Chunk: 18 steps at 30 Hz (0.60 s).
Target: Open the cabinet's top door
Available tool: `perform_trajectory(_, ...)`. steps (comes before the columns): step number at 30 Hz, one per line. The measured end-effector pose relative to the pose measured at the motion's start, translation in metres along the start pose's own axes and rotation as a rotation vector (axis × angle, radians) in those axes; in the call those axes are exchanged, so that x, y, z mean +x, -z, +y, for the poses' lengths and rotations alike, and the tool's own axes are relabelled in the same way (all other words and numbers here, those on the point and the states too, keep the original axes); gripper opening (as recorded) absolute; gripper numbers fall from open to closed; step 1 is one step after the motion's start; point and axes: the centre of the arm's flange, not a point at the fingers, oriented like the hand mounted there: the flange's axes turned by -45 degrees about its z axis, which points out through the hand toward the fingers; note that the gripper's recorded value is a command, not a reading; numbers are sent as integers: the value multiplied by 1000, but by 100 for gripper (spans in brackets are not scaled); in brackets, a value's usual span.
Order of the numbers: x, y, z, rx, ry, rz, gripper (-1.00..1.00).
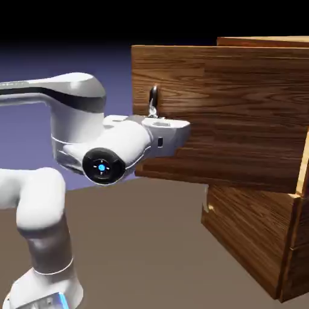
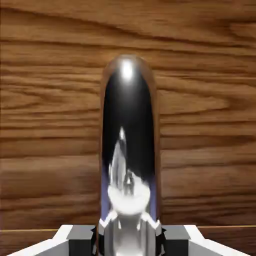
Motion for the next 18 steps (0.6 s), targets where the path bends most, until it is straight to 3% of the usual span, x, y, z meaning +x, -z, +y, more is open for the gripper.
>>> perform_trajectory(18,0,137,95,438,0,0,-100)
